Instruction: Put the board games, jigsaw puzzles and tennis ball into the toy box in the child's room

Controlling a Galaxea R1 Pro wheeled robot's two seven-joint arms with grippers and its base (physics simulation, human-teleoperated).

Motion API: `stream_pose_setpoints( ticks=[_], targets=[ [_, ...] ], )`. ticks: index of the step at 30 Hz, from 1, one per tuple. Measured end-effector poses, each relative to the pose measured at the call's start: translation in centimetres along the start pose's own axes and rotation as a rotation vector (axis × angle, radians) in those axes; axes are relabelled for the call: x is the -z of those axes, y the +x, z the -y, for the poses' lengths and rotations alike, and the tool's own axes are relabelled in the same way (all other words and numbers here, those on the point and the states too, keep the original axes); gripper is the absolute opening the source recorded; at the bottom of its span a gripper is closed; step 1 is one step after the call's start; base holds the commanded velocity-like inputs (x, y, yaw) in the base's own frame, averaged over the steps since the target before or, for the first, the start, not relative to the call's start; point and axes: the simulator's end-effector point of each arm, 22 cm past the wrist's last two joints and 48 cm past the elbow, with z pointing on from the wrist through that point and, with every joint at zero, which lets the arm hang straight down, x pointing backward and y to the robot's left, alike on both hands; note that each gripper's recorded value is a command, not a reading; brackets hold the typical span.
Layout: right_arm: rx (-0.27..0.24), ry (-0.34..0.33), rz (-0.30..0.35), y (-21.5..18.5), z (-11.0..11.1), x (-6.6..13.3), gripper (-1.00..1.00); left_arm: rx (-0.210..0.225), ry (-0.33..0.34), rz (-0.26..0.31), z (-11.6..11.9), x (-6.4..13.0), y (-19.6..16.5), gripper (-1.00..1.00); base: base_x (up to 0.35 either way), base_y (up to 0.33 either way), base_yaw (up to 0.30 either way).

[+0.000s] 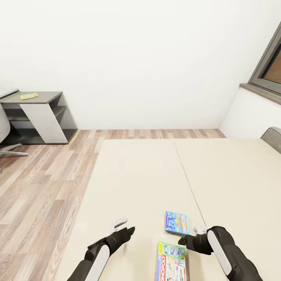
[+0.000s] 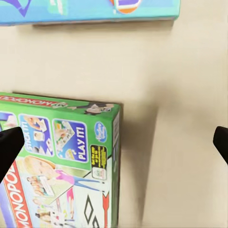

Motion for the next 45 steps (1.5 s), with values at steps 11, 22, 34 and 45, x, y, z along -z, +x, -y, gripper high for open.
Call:
stream_pose_setpoints(
  ticks=[11,22,34,45],
  targets=[
    [0.004,-0.033,-0.013,0.5,-0.6,-0.2,1.0,0.001,-0.003,-0.006,-0.2,-0.2,0.2,1.0,0.0,0.0,0.0],
    [-0.025,-0.133,-0.018,0.7,0.4,0.8,1.0,0.002,-0.008,-0.014,-0.4,-0.3,0.5,1.0,0.0,0.0,0.0],
    [-0.032,-0.161,-0.027,0.9,0.5,0.7,1.0,0.021,0.015,-0.035,0.0,-0.5,1.1,1.0,0.0,0.0,0.0],
    [-0.033,-0.162,-0.048,1.5,0.5,0.1,1.0,0.073,0.249,-0.109,3.4,0.3,1.9,1.0,0.0,0.0,0.0]
  ],
)
